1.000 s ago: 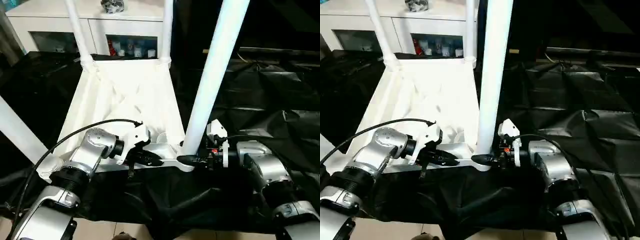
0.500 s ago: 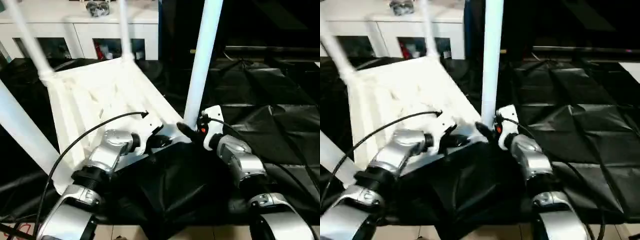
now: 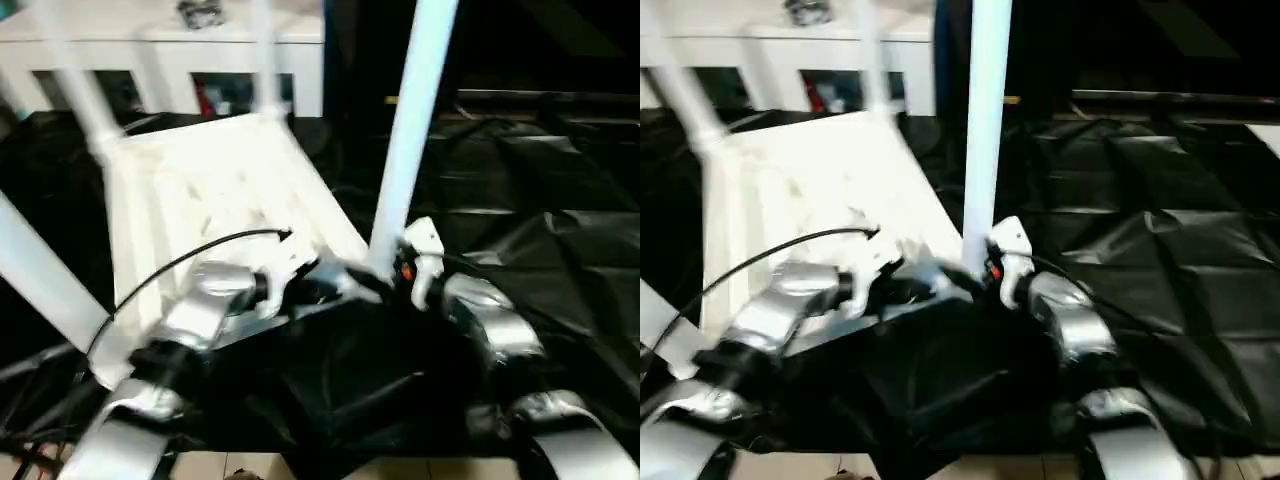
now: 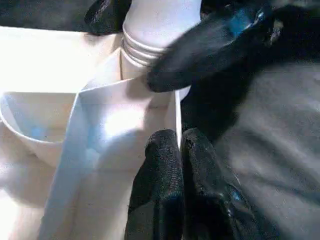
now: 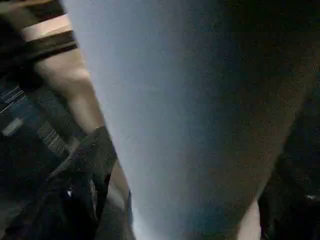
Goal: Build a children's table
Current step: Rotate leg to tighten
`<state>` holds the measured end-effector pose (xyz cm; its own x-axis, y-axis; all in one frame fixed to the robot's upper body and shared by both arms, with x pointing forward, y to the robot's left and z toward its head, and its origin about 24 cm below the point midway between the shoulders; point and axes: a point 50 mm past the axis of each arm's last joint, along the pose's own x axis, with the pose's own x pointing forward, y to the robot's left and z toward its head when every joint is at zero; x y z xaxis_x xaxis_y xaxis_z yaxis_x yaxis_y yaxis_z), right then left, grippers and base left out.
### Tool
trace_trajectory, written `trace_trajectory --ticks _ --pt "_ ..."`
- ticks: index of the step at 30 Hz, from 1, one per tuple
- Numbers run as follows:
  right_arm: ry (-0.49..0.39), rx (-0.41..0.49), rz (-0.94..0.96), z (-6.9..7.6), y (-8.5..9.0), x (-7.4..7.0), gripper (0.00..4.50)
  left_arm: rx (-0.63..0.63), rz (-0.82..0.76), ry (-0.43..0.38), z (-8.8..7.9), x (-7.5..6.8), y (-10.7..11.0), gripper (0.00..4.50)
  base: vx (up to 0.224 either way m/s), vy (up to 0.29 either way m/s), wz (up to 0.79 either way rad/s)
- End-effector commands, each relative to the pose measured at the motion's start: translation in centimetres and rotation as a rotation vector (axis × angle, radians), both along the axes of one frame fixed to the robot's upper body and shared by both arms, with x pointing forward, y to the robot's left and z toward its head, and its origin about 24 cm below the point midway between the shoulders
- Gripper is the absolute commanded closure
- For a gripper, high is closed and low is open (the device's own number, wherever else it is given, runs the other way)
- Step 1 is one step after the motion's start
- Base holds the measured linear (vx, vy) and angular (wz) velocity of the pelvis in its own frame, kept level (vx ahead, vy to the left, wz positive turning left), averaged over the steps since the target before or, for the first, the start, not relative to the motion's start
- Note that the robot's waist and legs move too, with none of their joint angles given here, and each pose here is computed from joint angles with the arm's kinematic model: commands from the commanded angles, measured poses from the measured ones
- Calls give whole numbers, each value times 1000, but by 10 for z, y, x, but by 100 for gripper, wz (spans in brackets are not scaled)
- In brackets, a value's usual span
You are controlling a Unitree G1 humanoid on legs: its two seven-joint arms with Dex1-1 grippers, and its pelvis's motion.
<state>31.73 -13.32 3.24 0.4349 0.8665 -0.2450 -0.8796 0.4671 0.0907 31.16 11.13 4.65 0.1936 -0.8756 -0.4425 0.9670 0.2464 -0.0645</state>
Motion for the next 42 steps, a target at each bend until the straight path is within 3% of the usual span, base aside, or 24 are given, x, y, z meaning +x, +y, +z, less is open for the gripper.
trace_trajectory --ticks 1,8,18,24,29,34,40,41,42 --pt "48 -8 144 -4 8 -10 73 -68 -149 -25 12 -6 -19 450 0 0 0" --pt "130 -15 296 -3 -6 -21 88 -27 -190 3 12 -3 -4 450 0 0 0" --pt "171 9 358 -1 -4 -28 172 -28 -223 29 12 -4 -2 450 0 0 0" --pt "181 14 348 -4 -3 -31 178 -25 -219 37 10 -5 -1 450 0 0 0" --pt "165 27 215 -10 1 -28 178 -50 -105 -4 11 3 -7 450 0 0 0" --pt "170 48 -77 -21 7 -14 180 -62 31 -49 12 11 -21 450 0 0 0" --pt "173 -24 -393 -34 14 1 180 -68 181 -74 10 14 -41 450 0 0 0" --pt "173 -26 -399 -34 15 1 125 -69 186 -74 10 14 -42 450 0 0 0" --pt "176 -8 -400 -34 19 1 112 -74 188 -72 9 12 -45 450 0 0 0"
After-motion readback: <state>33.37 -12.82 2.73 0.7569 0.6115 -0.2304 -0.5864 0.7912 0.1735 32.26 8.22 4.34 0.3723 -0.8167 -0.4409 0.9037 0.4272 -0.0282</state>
